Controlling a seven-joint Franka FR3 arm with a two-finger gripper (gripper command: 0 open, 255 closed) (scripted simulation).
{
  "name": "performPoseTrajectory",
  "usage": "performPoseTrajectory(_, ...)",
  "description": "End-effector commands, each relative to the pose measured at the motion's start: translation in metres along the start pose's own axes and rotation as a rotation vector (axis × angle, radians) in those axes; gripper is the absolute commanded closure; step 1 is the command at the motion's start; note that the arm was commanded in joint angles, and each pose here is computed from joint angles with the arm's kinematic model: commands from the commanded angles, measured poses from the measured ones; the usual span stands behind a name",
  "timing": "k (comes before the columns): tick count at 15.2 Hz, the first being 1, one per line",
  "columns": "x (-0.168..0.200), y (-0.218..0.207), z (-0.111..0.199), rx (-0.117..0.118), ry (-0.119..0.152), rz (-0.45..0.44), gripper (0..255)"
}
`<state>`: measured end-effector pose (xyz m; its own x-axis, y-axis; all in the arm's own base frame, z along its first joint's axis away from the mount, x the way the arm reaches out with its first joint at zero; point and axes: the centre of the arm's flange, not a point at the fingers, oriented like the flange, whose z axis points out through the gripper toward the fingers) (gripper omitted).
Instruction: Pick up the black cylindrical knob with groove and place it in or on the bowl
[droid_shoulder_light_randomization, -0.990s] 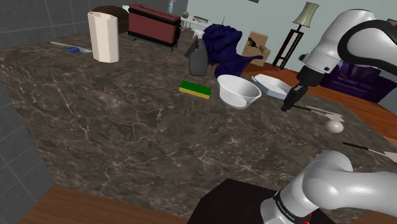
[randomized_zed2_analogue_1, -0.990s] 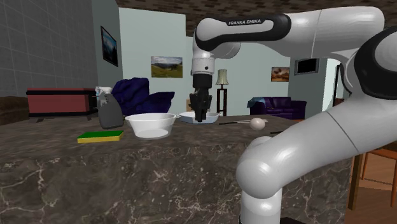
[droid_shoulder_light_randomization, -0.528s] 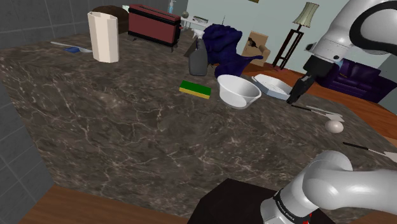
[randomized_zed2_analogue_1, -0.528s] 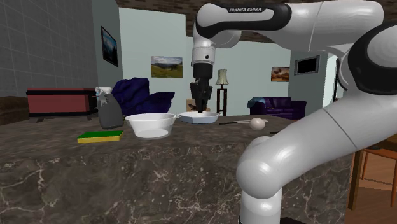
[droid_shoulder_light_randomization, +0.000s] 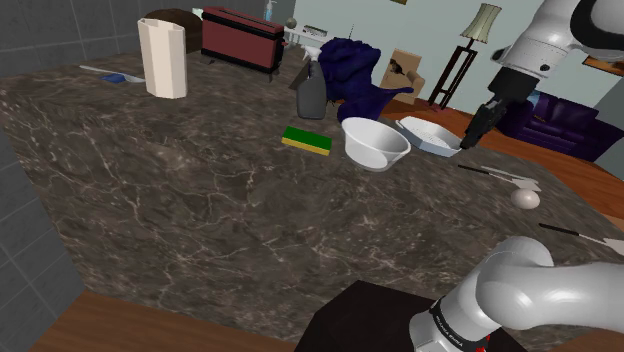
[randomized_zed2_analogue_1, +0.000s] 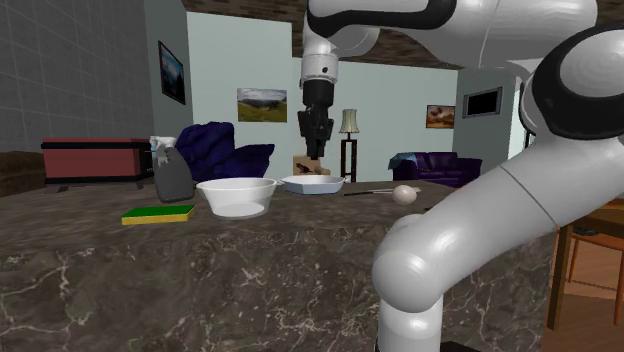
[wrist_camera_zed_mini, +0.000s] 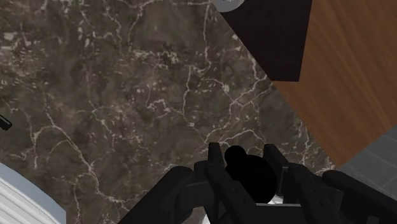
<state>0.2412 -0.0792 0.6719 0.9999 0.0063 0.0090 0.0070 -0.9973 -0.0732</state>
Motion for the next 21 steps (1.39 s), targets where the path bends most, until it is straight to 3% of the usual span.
performPoseTrajectory(1,0.012,-0.004,-0.003,0.0,0.0,0.0,255)
performPoseTrajectory(16,0.201,-0.064,0.006,0.0,0.0,0.0,255)
performPoseTrajectory(21,0.201,-0.063,0.032,0.0,0.0,0.0,255)
